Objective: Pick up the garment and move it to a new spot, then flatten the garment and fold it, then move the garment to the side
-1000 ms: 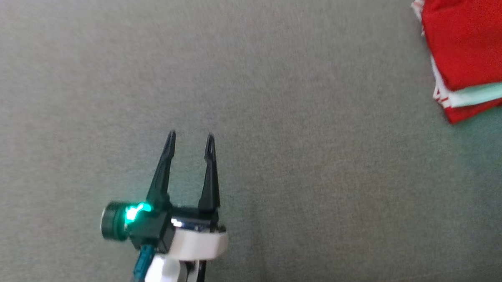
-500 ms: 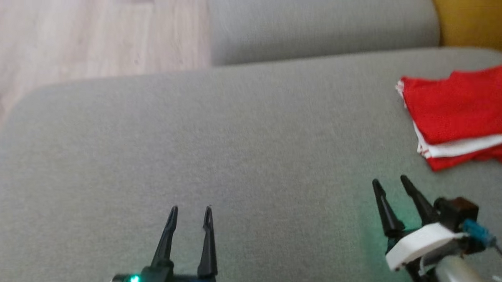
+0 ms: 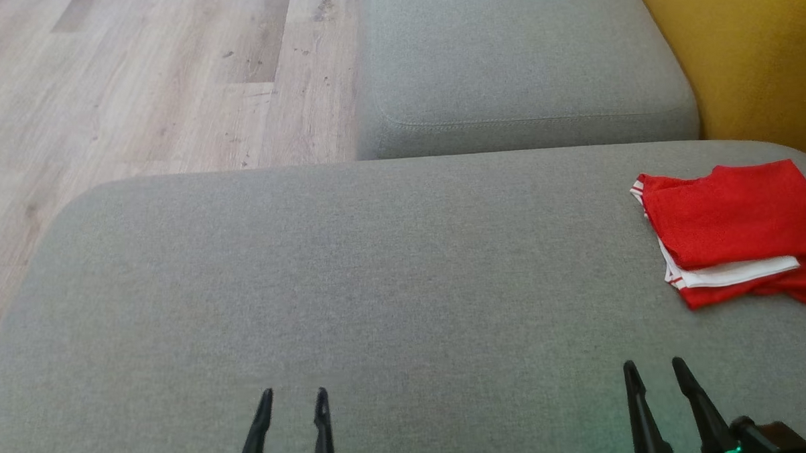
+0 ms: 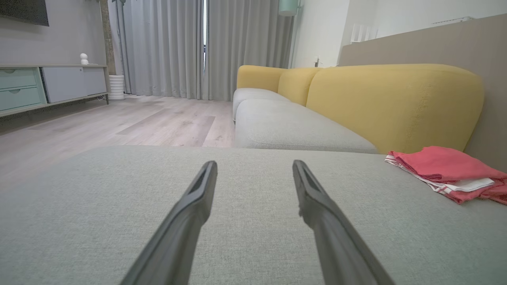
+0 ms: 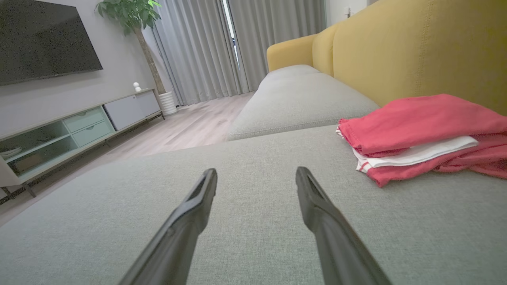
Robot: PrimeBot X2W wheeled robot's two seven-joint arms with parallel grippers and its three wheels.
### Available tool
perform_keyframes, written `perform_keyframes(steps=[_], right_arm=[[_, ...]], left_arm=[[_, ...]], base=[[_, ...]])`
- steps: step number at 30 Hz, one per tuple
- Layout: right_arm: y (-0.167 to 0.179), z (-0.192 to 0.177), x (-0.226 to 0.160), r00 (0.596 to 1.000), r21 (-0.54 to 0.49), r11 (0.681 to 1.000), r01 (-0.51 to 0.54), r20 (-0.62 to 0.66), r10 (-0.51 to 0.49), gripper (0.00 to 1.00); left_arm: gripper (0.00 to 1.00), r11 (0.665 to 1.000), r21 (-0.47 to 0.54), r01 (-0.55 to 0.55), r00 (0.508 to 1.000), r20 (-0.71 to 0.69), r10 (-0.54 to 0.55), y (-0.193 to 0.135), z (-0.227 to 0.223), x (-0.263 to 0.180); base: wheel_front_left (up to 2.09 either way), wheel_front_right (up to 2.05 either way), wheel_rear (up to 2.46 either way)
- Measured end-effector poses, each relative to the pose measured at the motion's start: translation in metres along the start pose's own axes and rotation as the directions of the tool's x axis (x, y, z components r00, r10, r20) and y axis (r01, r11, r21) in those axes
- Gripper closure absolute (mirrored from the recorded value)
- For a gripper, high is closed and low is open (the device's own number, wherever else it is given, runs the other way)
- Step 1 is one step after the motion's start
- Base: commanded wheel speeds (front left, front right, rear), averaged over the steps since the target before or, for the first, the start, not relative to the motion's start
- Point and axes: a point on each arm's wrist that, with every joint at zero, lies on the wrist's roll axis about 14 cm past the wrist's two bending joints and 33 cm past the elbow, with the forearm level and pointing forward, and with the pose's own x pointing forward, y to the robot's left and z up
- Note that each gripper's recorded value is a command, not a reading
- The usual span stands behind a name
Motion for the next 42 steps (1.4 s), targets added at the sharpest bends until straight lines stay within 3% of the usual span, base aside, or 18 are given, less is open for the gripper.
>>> perform_keyframes(steps=[17, 18, 25, 42], right_arm=[[0.008, 0.007, 0.001, 1.000, 0.009, 1.000, -0.012, 0.027, 0.011, 0.00], [0.008, 0.006, 0.000, 1.000, 0.009, 1.000, -0.011, 0.025, 0.011, 1.00], [-0.002, -0.030, -0.014, 0.995, 0.034, 0.999, 0.030, -0.093, -0.027, 1.00], [-0.014, -0.031, -0.009, 0.991, 0.216, 0.971, 0.107, -0.107, -0.085, 1.00]], left_arm=[[0.00, 0.999, 0.033, -0.016, 1.000, 0.003, 0.016, 0.012, 0.000, -0.001], [1.00, 0.999, 0.039, -0.014, 1.000, 0.001, 0.014, 0.012, -0.001, -0.002], [1.00, 0.999, 0.028, -0.028, 0.997, -0.068, 0.030, 0.016, -0.020, -0.006], [1.00, 0.983, -0.156, -0.094, 0.982, -0.177, 0.066, 0.030, -0.042, -0.006]], base=[[0.00, 0.00, 0.00], [0.00, 0.00, 0.00], [0.00, 0.00, 0.00], [0.00, 0.00, 0.00]])
